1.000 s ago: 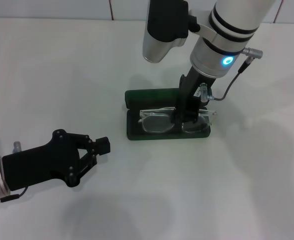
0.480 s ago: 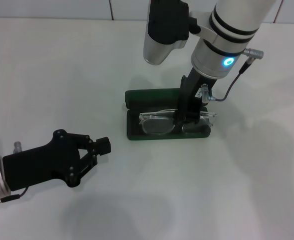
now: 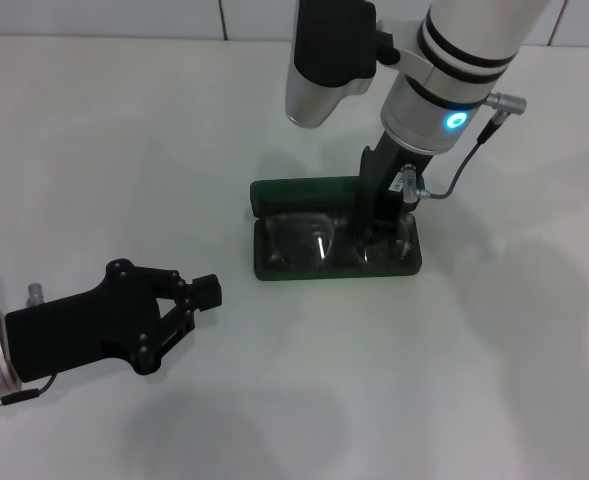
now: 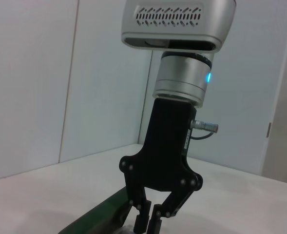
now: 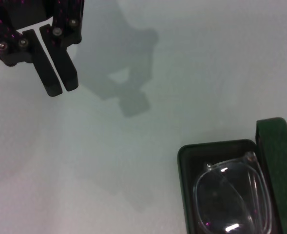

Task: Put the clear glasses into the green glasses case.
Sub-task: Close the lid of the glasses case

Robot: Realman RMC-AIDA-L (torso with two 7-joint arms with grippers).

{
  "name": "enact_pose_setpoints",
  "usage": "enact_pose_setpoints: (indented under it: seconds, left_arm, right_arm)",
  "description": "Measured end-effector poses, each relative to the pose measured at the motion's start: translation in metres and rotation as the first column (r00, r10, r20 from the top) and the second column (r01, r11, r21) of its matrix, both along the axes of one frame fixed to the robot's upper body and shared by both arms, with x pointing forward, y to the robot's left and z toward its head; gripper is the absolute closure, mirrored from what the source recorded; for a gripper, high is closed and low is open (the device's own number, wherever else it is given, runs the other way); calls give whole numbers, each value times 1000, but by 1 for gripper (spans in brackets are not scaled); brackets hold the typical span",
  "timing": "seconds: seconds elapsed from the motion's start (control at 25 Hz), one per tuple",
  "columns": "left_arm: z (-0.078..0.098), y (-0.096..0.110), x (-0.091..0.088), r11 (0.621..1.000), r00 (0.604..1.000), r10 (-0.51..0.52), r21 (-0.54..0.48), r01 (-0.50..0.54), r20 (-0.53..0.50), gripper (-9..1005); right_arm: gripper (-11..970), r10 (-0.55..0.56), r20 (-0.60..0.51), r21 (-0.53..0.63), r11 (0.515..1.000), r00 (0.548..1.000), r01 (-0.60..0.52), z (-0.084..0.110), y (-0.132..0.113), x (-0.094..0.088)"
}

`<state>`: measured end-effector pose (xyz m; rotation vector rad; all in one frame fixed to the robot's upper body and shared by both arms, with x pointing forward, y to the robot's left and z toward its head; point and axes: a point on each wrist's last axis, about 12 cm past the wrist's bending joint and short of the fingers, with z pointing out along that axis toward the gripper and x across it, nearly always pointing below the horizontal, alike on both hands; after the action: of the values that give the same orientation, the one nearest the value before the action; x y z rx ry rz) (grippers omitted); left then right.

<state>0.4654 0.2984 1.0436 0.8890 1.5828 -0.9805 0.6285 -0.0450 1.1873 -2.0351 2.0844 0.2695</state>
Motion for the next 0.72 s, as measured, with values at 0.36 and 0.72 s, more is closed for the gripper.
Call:
enact_pose_setpoints:
  seconds: [0.36,0.72]
  left_arm:
    - [0,2,-1,1000,1000,3,2,-3,-2,943]
    - [9,6,10,1000,1000,5,-4,-5,11,943]
  right_arm:
    - [871,21,15,14,1000,1000,-21,5,5,-2]
    - [875,-30,45,66,997,999,27,11,-27,-20]
